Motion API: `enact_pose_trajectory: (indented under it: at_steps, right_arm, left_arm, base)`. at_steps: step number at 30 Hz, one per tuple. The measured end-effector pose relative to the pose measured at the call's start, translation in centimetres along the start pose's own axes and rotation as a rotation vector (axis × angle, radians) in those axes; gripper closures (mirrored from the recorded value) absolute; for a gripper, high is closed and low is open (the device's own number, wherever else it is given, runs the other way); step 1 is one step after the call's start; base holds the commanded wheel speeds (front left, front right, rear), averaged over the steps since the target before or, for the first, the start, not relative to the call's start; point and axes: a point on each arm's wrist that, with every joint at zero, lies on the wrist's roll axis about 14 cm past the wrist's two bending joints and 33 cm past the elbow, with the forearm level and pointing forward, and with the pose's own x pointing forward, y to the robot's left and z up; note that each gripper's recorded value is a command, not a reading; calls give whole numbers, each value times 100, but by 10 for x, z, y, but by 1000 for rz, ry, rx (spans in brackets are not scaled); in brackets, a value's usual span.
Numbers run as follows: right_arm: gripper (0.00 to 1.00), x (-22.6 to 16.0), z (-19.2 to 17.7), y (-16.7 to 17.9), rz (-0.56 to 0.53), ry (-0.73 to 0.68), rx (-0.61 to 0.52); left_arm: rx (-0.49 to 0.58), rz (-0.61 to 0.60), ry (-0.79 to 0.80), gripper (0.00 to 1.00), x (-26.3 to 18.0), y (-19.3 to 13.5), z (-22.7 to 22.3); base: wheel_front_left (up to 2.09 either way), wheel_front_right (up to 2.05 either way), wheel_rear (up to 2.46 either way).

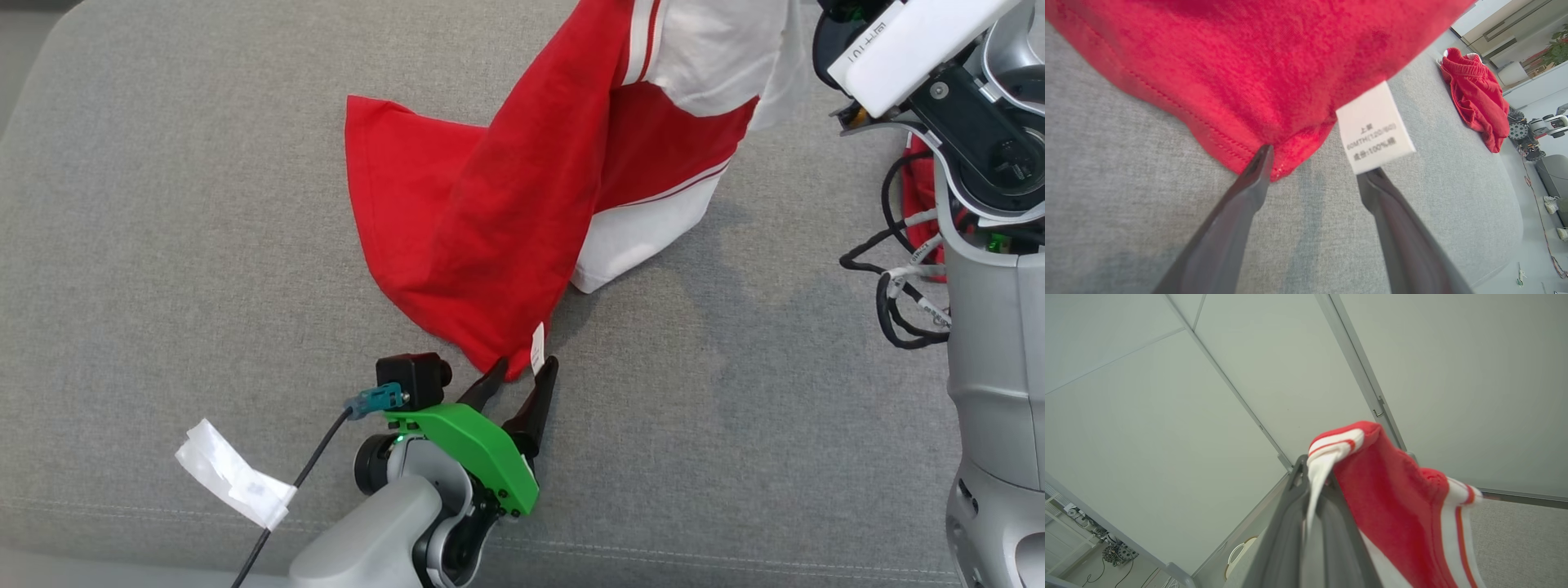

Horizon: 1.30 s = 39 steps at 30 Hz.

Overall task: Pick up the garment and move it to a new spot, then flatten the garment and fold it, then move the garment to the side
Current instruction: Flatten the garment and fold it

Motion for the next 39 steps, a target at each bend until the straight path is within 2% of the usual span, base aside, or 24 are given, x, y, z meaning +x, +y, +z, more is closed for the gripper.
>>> enact_pose_trajectory:
  at_steps: [10, 25, 27, 29, 33, 35, 37, 38, 39]
  right_arm:
    - [100, -1, 2, -2, -11, -2, 2]
    - [100, -6, 5, -5, -24, -15, 12]
    - [100, -7, 5, -5, -26, -16, 11]
    - [100, -7, 5, -8, -31, -15, 14]
    - [100, -8, 6, -18, -55, -25, 21]
    - [100, -8, 6, -20, -58, -24, 23]
    - [100, -9, 6, -24, -66, -27, 29]
    - [100, -9, 6, -25, -69, -29, 31]
    - [100, -9, 6, -26, -70, -31, 34]
  left_arm:
    - [16, 36, -30, 0, 5, 10, 14]
    - [37, 44, 10, 2, 5, 14, 1]
    - [37, 51, 17, 23, 6, 16, -1]
    - [36, 56, 24, 51, 7, 18, -4]
    - [31, 64, 32, 53, 9, 22, -7]
    - [27, 67, 33, 58, 10, 23, -7]
    - [27, 71, 37, 91, 11, 25, -8]
    - [27, 73, 38, 100, 11, 26, -9]
    - [27, 75, 38, 100, 10, 26, -9]
  base:
    - [0, 0, 0]
    - [0, 0, 0]
    - [0, 0, 0]
    - [0, 0, 0]
    - [0, 0, 0]
    - [0, 0, 0]
    - [0, 0, 0]
    - [0, 0, 0]
    - [0, 0, 0]
